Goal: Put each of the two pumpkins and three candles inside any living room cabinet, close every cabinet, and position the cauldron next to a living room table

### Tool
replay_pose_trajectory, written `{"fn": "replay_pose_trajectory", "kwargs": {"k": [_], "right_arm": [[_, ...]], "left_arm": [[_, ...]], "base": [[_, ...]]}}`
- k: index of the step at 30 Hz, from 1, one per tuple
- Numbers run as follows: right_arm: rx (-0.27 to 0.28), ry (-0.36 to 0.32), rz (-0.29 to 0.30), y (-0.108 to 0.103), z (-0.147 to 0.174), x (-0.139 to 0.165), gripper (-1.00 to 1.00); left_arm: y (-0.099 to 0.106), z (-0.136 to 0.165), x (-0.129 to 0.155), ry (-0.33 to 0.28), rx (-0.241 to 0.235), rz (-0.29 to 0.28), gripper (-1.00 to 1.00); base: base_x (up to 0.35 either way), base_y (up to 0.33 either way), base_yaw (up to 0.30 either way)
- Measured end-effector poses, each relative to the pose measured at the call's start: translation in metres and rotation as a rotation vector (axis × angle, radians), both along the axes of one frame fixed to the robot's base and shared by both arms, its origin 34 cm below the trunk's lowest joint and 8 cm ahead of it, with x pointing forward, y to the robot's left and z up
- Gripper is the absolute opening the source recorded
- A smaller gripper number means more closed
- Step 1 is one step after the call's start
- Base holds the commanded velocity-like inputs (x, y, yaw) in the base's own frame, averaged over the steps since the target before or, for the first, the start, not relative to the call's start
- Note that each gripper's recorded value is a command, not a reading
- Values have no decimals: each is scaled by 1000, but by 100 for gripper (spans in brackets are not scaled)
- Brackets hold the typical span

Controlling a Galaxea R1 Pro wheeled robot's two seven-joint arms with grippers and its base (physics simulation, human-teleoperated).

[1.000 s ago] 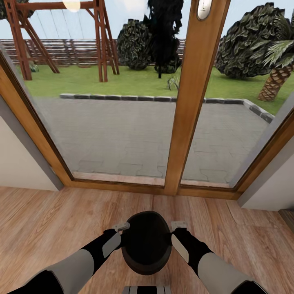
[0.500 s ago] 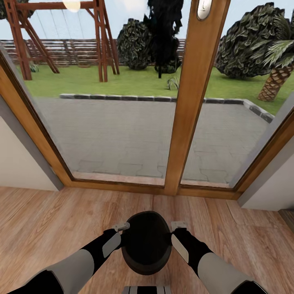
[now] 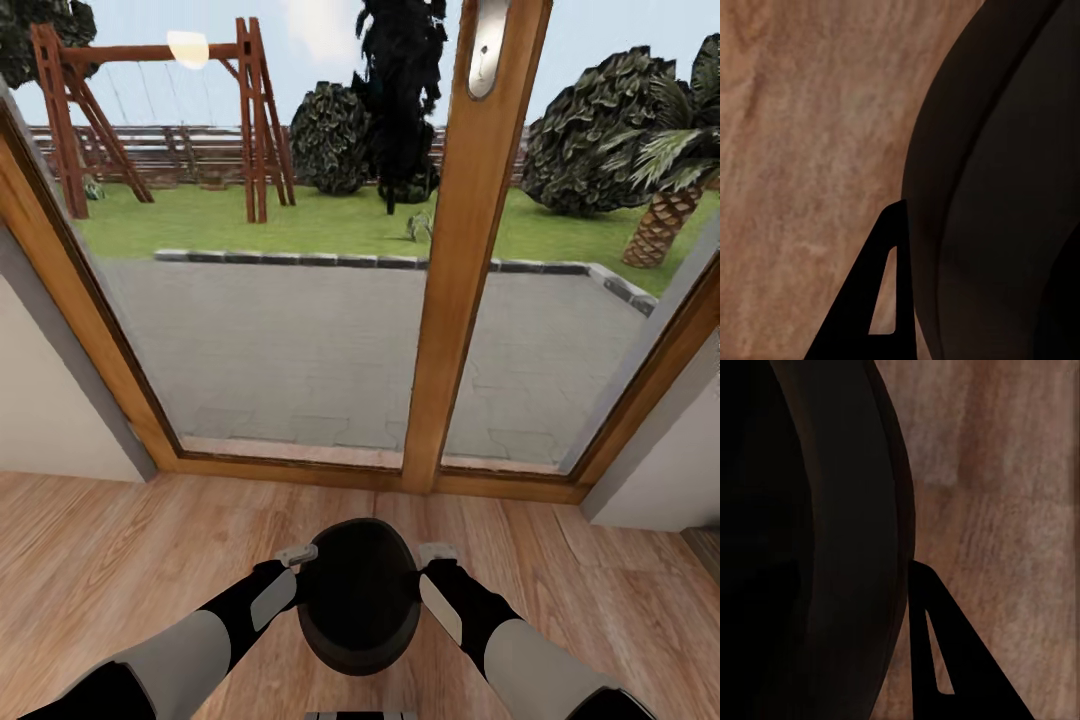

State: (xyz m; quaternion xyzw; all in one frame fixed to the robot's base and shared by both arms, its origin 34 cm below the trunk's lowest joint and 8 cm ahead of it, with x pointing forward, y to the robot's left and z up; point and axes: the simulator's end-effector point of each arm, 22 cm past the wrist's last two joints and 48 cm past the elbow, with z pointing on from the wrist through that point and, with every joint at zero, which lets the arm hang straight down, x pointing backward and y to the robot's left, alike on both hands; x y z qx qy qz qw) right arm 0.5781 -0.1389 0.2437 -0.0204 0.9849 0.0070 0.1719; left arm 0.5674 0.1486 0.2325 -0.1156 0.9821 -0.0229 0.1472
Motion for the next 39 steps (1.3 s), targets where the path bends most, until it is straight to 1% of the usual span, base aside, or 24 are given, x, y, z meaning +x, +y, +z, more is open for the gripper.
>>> {"fn": "replay_pose_trajectory", "kwargs": {"k": [19, 33, 39], "right_arm": [[1, -75, -1, 0, 41, 18, -100], [6, -73, -5, 1, 41, 18, -100], [8, -75, -8, 1, 42, 19, -100]], "left_arm": [[0, 40, 19, -76, -2, 0, -100], [0, 40, 19, -76, -2, 1, -100], [1, 40, 19, -76, 0, 1, -100]], "base": [[0, 0, 0], [0, 0, 3], [0, 0, 188]]}}
